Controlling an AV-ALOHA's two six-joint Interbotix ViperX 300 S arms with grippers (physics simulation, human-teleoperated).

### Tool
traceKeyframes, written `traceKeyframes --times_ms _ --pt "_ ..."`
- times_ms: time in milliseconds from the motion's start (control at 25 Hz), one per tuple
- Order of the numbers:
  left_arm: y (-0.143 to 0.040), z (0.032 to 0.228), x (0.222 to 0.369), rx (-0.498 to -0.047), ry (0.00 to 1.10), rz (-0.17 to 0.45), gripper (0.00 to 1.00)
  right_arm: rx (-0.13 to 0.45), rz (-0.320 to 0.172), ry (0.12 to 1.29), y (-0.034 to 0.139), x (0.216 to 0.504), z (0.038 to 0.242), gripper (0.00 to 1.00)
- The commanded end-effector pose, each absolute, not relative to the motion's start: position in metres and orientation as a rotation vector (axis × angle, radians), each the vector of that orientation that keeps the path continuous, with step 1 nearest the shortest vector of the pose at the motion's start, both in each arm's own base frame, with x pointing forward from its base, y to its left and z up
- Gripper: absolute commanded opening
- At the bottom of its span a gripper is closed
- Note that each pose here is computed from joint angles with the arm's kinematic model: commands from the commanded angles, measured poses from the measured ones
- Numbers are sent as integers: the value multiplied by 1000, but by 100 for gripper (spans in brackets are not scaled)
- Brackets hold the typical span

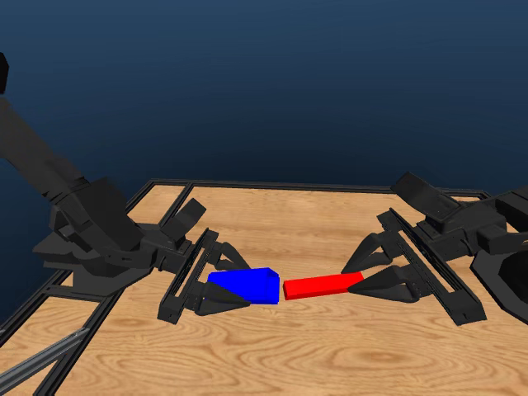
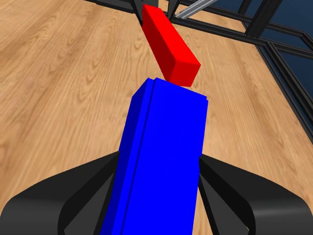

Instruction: Insert peg into socket

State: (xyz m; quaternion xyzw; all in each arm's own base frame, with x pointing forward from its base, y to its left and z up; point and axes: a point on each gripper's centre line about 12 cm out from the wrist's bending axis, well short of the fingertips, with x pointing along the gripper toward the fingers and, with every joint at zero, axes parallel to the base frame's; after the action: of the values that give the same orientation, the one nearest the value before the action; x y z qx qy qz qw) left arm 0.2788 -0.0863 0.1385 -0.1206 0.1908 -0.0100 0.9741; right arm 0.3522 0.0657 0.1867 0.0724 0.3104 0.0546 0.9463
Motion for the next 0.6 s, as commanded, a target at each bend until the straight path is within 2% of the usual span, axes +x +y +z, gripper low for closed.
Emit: traceKeyframes --times_ms 40,120,160,200,240,280,320,400,440,560,600 --pt "-86 137 278 -247 394 -16 0 122 109 717 68 361 209 0" --pt "-86 137 280 -243 398 -9 0 103 105 735 73 364 219 0" --pt "-93 148 285 -252 350 -30 0 78 88 763 71 361 222 0" --pt "-88 135 280 -240 400 -12 0 79 74 805 73 363 216 0" --pt "-90 140 283 -247 383 -16 0 71 52 823 71 364 220 0" --pt "-85 144 287 -266 367 5 0 66 36 851 71 362 214 0" --pt "-90 138 284 -244 387 -13 0 59 34 838 74 364 223 0" --pt "-91 149 290 -255 372 -22 0 53 -3 879 71 363 217 0" --pt "-91 140 286 -240 407 -23 0 63 -18 877 70 365 218 0" --pt "-92 144 289 -255 369 -18 0 87 -41 890 72 370 210 0" --pt "-86 143 290 -267 375 2 0 85 -51 890 70 371 211 0"
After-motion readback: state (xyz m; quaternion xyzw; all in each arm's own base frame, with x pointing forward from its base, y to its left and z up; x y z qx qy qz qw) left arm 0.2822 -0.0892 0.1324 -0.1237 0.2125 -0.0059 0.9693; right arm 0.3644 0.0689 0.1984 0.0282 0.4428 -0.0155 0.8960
